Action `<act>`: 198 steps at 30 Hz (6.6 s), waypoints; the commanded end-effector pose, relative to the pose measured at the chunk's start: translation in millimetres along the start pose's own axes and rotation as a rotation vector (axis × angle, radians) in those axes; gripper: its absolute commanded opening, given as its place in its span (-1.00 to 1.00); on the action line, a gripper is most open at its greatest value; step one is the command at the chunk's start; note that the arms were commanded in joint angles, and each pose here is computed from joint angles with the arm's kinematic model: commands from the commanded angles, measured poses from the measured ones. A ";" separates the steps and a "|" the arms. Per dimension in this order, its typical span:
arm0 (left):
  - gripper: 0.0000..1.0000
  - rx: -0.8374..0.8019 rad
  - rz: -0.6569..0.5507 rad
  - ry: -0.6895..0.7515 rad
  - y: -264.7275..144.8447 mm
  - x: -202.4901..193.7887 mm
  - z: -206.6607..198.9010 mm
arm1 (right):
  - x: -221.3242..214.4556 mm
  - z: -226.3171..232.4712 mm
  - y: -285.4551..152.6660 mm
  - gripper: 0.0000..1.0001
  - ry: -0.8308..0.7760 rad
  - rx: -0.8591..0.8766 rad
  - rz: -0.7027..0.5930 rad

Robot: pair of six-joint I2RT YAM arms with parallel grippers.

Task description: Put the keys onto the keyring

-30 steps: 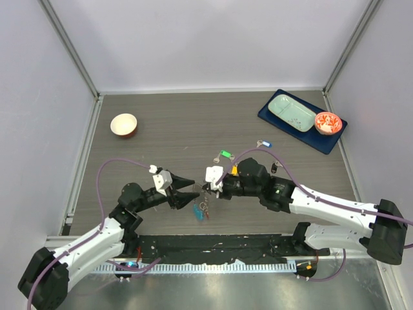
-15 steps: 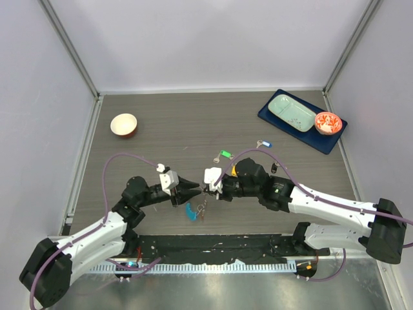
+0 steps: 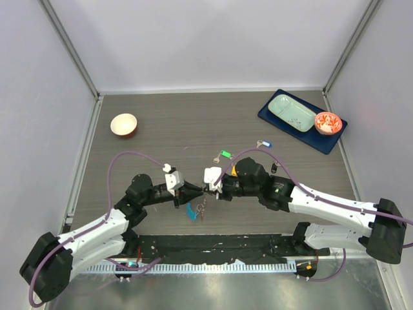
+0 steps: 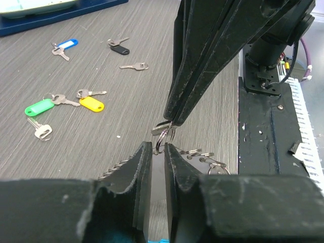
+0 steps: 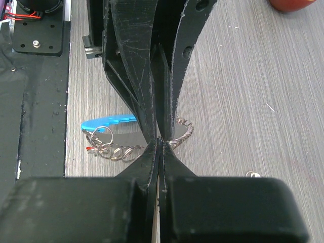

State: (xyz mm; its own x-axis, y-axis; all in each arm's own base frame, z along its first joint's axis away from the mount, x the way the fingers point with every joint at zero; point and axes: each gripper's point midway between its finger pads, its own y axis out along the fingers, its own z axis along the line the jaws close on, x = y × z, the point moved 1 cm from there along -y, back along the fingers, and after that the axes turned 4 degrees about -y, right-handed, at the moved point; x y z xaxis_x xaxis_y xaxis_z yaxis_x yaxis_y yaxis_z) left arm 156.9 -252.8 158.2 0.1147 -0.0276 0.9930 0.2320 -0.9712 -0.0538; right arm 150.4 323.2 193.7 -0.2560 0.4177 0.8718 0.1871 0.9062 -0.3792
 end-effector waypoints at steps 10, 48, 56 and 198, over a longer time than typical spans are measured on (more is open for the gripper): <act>-0.74 0.095 -0.039 0.042 3.8 19.5 7.9 | 32.9 -11.1 -1.1 -0.99 -0.025 -0.027 -0.094; -1.00 0.337 -0.456 -0.229 -34.7 74.0 18.3 | 37.3 -31.9 -23.9 -0.45 0.109 -0.299 -0.239; -1.00 0.352 -0.419 -0.228 -32.6 71.1 20.9 | 51.1 -41.9 -13.2 0.01 0.193 -0.373 -0.278; -1.00 0.259 -0.122 -0.098 -10.2 35.8 14.9 | 6.7 -17.8 1.4 -0.98 -0.097 -0.171 0.046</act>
State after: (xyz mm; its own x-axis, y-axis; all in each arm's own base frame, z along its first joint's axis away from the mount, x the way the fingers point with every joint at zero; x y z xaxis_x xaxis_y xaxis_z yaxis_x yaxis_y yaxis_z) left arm 165.7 -246.9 168.5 0.2265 0.0399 0.9732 0.4293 -0.9010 -0.0630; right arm 164.0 327.0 181.4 -0.3195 0.5299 0.7856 0.3214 0.8405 -0.4362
